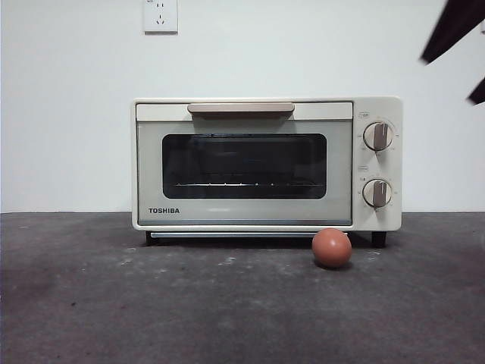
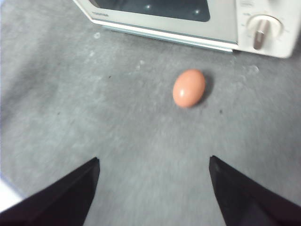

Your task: Eggoven

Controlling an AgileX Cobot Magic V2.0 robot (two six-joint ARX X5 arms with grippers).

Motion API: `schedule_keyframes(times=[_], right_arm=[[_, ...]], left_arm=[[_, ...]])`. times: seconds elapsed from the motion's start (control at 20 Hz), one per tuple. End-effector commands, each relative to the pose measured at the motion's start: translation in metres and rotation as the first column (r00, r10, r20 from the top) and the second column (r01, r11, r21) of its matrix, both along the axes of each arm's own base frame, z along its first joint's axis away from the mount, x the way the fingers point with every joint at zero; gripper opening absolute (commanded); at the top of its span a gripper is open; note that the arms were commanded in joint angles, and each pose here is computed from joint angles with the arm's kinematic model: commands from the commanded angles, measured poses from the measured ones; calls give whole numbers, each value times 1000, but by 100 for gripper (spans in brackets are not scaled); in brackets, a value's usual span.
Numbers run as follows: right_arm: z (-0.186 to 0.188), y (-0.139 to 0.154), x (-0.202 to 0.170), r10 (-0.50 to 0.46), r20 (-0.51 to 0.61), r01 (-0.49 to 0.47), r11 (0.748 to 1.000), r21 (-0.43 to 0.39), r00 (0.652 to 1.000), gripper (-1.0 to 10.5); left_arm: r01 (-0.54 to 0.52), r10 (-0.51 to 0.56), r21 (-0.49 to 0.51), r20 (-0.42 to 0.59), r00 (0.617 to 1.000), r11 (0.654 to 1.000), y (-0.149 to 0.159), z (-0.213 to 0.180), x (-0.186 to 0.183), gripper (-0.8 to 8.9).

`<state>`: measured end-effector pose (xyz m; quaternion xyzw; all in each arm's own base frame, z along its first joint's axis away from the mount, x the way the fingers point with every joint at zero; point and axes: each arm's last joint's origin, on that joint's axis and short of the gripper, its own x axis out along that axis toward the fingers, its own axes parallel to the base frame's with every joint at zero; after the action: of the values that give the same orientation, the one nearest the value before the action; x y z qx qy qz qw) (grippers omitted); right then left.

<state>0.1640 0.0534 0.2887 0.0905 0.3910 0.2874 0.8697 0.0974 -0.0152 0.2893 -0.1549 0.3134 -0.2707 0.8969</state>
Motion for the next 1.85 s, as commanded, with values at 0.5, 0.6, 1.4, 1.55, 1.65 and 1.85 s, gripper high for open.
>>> schedule_keyframes(times=[0.5, 0.6, 1.4, 1.55, 1.65, 1.85], right_arm=[[-60, 75, 81, -99, -51, 90, 984, -151, 994, 373], [-69, 82, 93, -101, -69, 88, 981, -172, 992, 373], [-123, 107, 138, -132, -131, 95, 961, -260, 983, 372], [-128, 108, 141, -143, -125, 104, 957, -271, 982, 357], [-132, 108, 142, -145, -132, 104, 955, -277, 981, 349], [-136, 109, 142, -152, -145, 106, 954, -282, 978, 297]], left_arm=[[15, -15, 5, 28, 999, 1000, 0, 5, 0, 7], [14, -15, 5, 27, 1000, 1000, 0, 5, 0, 7], [16, -16, 5, 27, 1000, 1000, -1, 5, 0, 7], [16, -16, 5, 26, 1000, 1000, -1, 5, 0, 7], [16, -16, 5, 27, 1000, 1000, -1, 5, 0, 7], [16, -16, 5, 28, 999, 1000, -1, 6, 1, 7]])
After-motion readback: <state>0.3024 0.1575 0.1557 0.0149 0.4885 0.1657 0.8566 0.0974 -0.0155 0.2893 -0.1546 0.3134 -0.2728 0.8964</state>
